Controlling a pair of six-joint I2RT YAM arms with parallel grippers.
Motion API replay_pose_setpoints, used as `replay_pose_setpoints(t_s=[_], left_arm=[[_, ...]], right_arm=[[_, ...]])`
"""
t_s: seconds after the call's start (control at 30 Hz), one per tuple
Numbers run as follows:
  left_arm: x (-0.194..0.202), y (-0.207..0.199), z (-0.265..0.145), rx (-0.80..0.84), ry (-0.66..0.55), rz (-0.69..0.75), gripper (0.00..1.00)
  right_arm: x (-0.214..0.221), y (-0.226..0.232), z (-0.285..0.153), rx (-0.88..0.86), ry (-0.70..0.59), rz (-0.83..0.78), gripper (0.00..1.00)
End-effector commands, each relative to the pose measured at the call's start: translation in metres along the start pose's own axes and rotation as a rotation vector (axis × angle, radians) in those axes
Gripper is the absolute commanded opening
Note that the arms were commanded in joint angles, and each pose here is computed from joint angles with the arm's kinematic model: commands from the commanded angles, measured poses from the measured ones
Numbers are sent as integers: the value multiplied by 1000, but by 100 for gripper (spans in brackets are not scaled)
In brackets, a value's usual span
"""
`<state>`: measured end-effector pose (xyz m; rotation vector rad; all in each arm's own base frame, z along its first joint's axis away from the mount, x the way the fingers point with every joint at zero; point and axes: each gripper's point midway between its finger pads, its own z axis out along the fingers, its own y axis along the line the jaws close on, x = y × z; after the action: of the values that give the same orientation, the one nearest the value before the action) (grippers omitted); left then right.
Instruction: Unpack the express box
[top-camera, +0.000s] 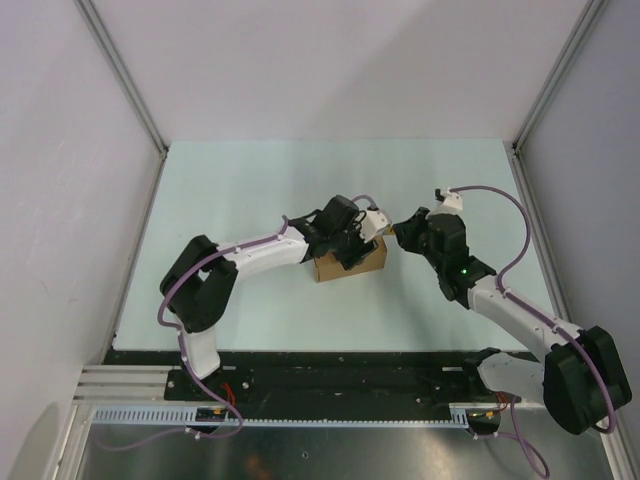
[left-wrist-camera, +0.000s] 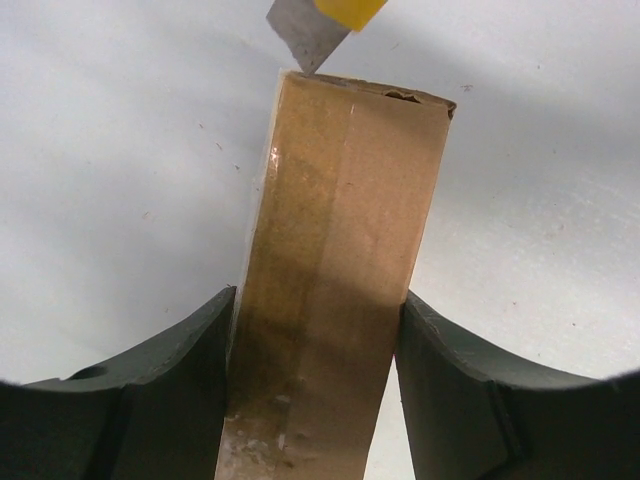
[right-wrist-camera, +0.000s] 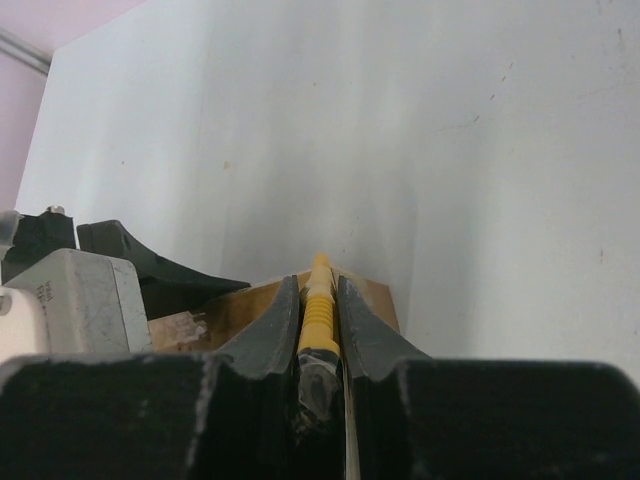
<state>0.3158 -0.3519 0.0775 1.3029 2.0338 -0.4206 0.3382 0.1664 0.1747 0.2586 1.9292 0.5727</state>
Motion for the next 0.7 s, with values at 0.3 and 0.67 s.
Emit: replay_pose_setpoints(t_s=[0.3, 0.67], left_arm=[[54, 1, 7, -41, 168, 72, 53], [58, -1, 9, -34, 171, 74, 52]], right_arm=[[-11, 7, 10, -63, -40, -28, 0], [-2, 1, 16, -48, -12, -37, 0]])
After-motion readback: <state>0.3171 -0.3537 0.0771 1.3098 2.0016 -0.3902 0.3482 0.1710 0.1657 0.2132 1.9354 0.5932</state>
